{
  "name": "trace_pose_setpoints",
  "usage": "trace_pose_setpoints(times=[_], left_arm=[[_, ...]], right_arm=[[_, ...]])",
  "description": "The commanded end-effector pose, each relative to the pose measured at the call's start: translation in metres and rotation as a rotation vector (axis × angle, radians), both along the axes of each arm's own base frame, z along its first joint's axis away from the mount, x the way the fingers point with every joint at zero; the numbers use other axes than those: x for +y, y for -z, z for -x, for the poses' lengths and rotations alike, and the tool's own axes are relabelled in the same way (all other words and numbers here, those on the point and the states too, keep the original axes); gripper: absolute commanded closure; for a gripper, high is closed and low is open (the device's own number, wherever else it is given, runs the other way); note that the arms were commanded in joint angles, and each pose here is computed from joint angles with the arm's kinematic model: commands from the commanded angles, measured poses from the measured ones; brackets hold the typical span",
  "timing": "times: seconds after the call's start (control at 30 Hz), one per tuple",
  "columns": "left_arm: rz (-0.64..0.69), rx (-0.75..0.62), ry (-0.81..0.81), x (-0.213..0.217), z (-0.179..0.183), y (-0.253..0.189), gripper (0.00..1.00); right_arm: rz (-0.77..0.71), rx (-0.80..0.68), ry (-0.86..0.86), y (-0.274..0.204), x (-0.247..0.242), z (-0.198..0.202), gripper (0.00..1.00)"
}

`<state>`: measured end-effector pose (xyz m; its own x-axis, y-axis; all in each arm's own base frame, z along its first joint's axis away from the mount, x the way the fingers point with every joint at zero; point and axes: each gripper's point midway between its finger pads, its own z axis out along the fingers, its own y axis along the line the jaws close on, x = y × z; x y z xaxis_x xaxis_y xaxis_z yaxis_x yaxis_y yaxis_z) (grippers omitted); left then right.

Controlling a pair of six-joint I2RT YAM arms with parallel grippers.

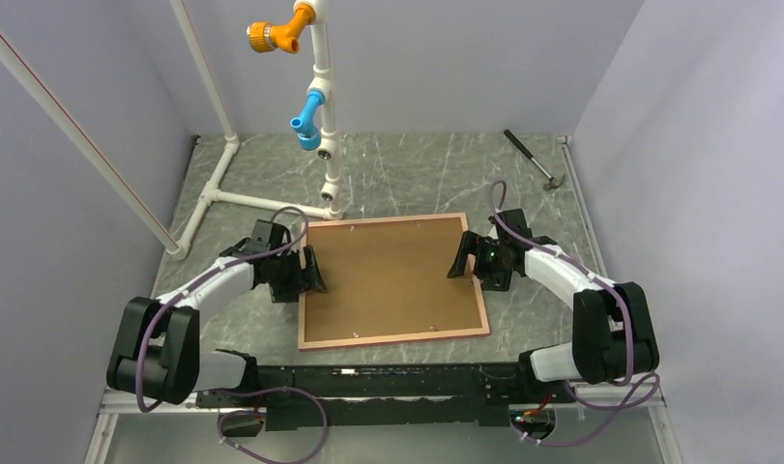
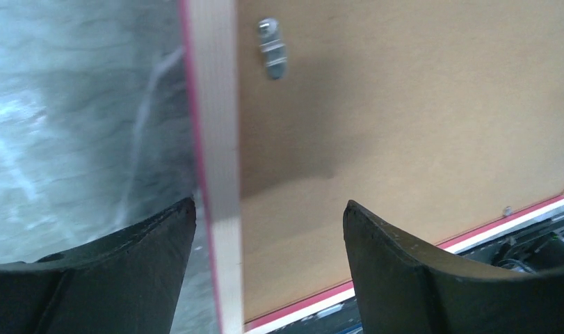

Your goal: Put the photo into the frame

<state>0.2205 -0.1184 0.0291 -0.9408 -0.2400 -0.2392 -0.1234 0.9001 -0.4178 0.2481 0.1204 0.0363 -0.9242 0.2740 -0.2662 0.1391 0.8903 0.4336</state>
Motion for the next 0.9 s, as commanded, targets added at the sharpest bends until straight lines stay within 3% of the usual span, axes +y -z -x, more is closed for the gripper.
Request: trace_pose_setpoints(times=[0.0,0.27,0.53,0.87], left_arm=[[0.103,-0.049,0.016,-0.033,-0.003,-0.006,0.19],[0.141,-0.042,0.041,-0.071,0.033,-0.011,0.2],[0.168,-0.049,-0.002,-0.075,0.071,-0.021,0.2],[-0.117,-0.136,-0.087,-0.03,0.044,-0.044,0.07]], right_arm=[[-0.093,-0.011,-0.024,-0.009,0.015,0.006,0.0],[-0.108,-0.011,-0.03,-0.02,0.012,0.028,0.0],[-0.099,-0.057,0.016,-0.029,0.004,0.045,0.0],[-0.051,-0.057,0.027,-0.026,-0.003,0.037,0.0]])
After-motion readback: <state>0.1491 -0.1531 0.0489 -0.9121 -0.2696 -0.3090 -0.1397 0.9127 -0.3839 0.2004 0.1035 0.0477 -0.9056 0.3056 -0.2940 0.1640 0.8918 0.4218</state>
